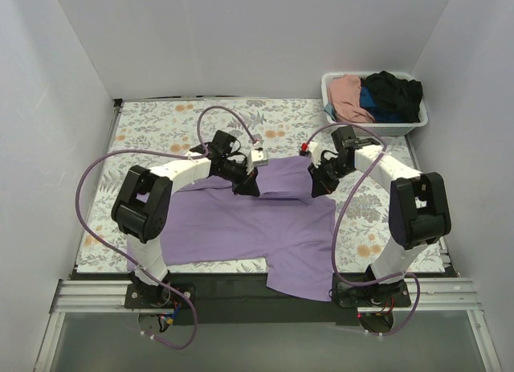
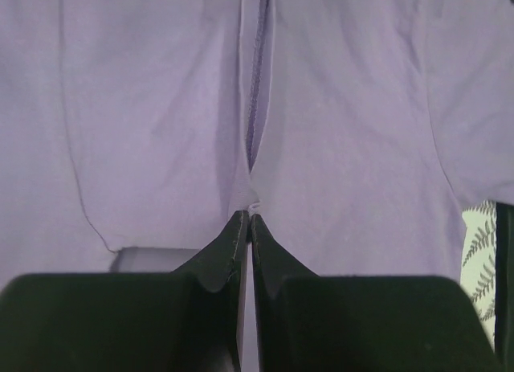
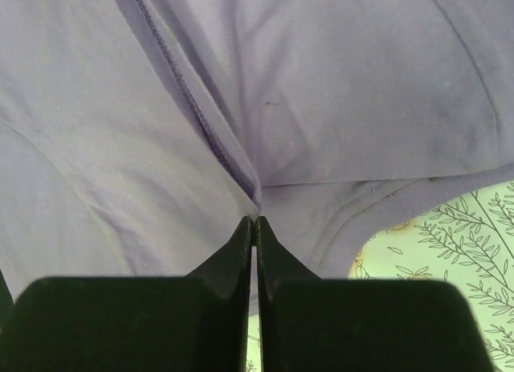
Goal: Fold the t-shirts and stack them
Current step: Fold the tshirt
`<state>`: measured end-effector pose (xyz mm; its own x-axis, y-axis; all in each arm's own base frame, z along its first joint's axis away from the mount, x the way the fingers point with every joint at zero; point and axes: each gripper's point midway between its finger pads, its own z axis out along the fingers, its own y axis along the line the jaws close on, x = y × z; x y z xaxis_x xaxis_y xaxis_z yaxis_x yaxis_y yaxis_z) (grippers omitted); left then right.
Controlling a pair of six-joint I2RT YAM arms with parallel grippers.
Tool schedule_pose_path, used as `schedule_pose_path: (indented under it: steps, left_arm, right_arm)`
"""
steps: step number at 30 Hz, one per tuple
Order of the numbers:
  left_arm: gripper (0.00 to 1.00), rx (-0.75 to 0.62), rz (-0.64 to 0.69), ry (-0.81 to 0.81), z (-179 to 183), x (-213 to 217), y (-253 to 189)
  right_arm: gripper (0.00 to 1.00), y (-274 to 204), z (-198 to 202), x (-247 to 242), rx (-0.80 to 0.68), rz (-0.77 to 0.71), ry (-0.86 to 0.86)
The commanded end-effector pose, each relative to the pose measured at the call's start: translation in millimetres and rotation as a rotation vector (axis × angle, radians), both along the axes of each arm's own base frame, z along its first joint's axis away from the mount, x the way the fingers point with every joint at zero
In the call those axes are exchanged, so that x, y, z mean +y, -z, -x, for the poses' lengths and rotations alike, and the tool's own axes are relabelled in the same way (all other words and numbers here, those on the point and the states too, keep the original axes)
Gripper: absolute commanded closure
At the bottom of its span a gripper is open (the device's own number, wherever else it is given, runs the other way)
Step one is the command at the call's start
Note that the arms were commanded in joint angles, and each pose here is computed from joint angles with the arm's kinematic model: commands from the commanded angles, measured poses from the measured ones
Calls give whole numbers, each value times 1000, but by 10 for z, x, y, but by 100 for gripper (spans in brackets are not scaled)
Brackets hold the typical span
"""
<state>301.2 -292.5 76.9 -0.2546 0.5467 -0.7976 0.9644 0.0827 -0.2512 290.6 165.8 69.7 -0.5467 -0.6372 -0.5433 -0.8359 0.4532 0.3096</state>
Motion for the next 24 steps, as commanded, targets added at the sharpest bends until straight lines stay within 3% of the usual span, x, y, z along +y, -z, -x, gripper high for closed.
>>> schedule_pose_path:
  steps: [1, 8, 10, 11, 14, 17, 20, 24]
  left_arm:
    - [100, -110, 10, 77, 116, 72, -131]
    - [100, -167, -47, 91, 206, 231, 33]
    - [100, -188, -53, 88, 199, 250, 24]
    - [98, -185, -56, 87, 219, 263, 34]
    - [82, -191, -50, 79, 255, 308, -40]
    - [74, -178, 14, 11, 205, 397, -323]
    - [74, -102, 50, -176, 2, 658, -590]
    - [75, -41, -2, -566, -539, 1377, -730]
  right_arm:
    - [95, -102, 182, 26, -42, -4, -119]
    - [85, -154, 580, 226, -13, -28, -288]
    - [72, -144, 665, 272, -7, -17, -326]
    - [56, -140, 691, 277, -5, -12, -339]
    - [38, -153, 720, 271, 13, 3, -341]
    - [38, -270, 544, 261, -20, 16, -300]
    - [40, -503, 168, 305, -70, -16, -208]
    - [44, -578, -388, 427, -79, -2, -28]
